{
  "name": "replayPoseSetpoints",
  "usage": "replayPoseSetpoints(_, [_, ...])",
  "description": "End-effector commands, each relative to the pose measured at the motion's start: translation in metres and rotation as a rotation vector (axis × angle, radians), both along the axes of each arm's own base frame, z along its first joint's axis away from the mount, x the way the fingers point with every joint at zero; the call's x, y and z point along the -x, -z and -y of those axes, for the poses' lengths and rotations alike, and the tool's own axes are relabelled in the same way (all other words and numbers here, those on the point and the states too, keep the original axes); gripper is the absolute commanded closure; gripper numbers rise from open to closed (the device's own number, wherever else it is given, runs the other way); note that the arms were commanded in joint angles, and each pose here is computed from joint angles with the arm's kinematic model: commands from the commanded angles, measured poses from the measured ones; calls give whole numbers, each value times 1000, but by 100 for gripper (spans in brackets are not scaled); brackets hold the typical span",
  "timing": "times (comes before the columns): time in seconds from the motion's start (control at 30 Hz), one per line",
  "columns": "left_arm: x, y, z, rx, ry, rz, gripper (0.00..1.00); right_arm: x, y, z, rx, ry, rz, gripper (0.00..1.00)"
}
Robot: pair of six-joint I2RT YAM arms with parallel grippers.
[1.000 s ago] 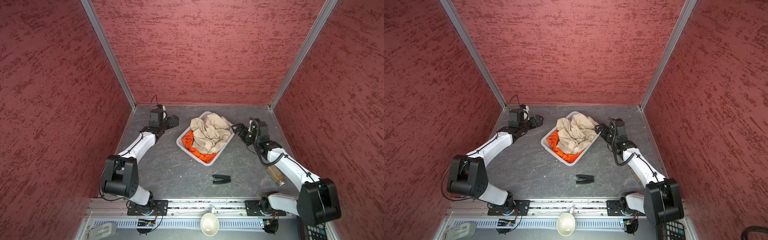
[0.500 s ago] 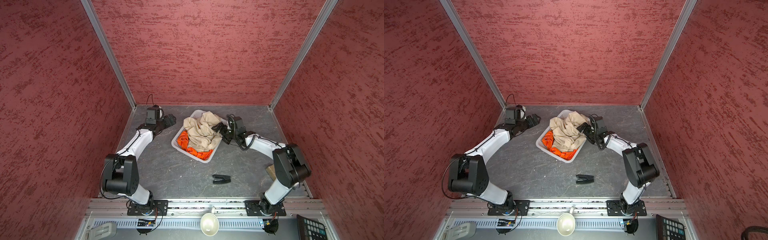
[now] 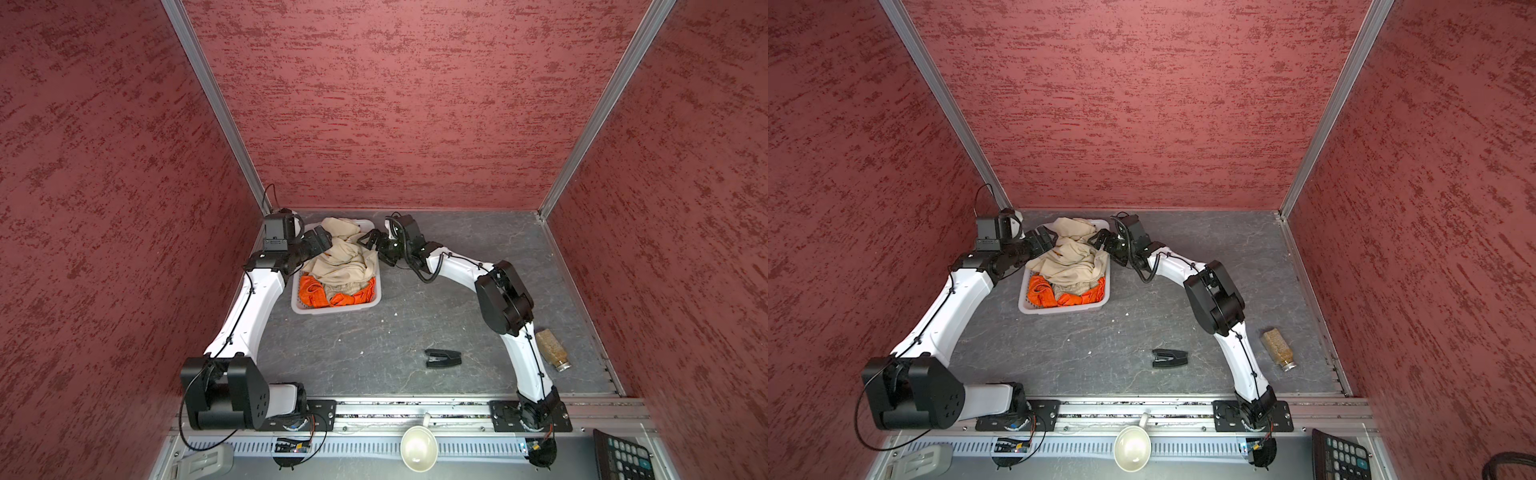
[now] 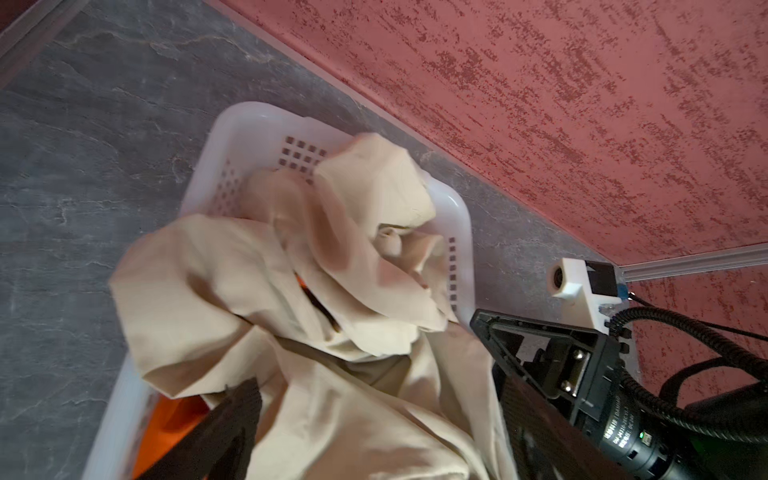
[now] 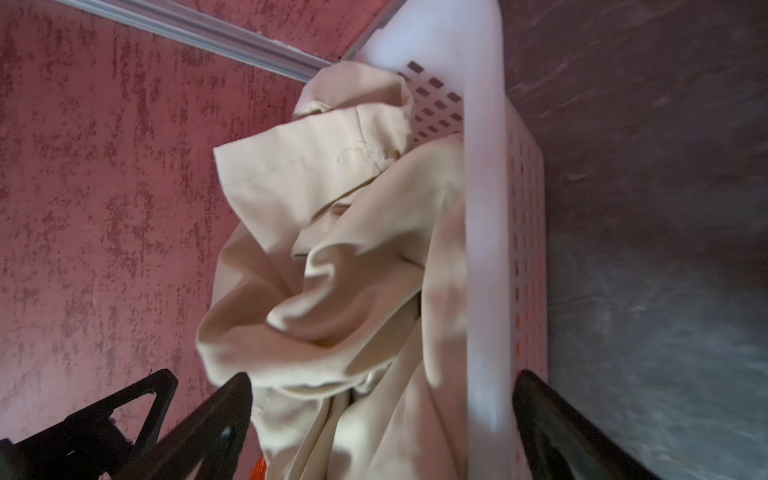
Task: Fold and stack the shorts
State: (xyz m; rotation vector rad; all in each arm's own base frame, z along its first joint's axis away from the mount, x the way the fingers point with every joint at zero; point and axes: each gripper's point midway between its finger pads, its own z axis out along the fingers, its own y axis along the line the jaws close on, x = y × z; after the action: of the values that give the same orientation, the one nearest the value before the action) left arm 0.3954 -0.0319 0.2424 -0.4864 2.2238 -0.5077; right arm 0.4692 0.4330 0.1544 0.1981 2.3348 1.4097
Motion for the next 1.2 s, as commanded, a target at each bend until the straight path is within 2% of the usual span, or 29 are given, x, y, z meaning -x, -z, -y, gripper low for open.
replayPoseSetpoints(0.0, [16,-1,16,18,34,-67,10,-10,-45,32,-14,60,69,1])
replayPoseSetpoints(0.13, [23,22,49,14,88,-175,10,3,-42,73,21,95,49,1])
replayPoseSetpoints(0.23, [26,56,55,-10,63,-305,10,22,-31,90,67,61,25,1])
replayPoseSetpoints(0.37, [26,96,46,-22,34,-423,11,48,-17,101,109,20,-15,1])
replayPoseSetpoints(0.57, [19,142,7,-66,7,-576,11,57,-14,133,113,100,-29,1])
replayPoseSetpoints(0.77, [-10,155,-40,-145,-7,-616,11,63,-8,153,151,152,-44,1])
replayPoseSetpoints(1.07, [-66,156,-94,-219,7,-585,13,66,-7,171,196,195,-44,1])
replayPoseSetpoints(1.17, [-80,146,-105,-238,2,-562,13,68,-7,174,208,205,-43,1])
